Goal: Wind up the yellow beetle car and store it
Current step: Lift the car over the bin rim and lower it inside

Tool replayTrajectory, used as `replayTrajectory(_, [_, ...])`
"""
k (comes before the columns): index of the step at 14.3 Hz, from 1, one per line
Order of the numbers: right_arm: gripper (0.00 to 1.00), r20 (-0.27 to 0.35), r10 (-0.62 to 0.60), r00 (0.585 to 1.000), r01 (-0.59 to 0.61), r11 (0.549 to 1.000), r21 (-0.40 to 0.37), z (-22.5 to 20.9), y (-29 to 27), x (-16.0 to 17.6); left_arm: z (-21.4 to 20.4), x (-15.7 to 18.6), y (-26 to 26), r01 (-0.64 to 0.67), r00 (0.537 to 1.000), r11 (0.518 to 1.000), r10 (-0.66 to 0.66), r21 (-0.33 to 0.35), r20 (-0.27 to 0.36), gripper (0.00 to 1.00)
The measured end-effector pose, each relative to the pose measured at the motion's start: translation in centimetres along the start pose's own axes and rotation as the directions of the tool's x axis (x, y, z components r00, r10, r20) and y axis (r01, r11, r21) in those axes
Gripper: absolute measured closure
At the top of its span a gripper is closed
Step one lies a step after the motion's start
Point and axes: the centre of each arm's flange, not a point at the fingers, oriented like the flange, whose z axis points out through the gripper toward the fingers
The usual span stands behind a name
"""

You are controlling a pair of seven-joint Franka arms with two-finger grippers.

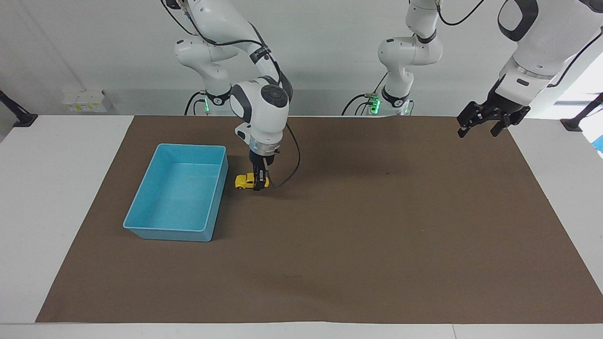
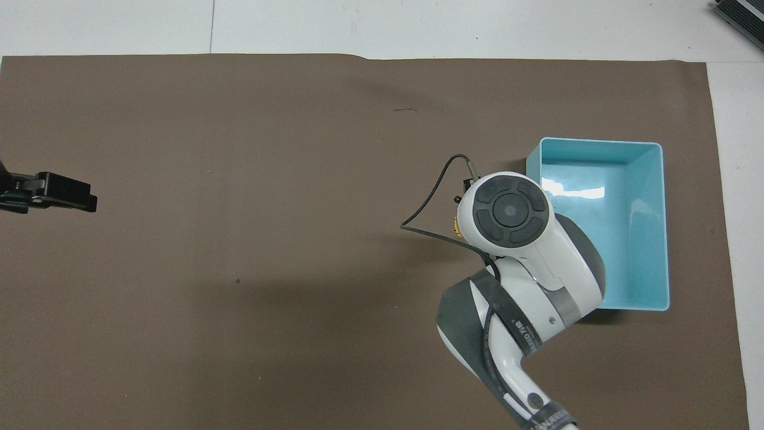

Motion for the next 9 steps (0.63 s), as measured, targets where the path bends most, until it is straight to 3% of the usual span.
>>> replayTrajectory(4, [0.48, 0.000, -0.185, 0.983, 0.185, 0.983, -0.008, -1.5, 0.0, 2.8, -0.1, 0.0, 0.1, -0.006, 1.000, 1.000, 0.006, 0.000, -0.003, 0.00])
replayTrajectory(9, [0.48, 0.073, -0.405, 0.911, 0.405, 0.914, 0.016, -3.7, 0.6, 5.3, -1.5, -0.6, 0.8, -0.026, 0.999, 1.000, 0.026, 0.002, -0.030, 0.00])
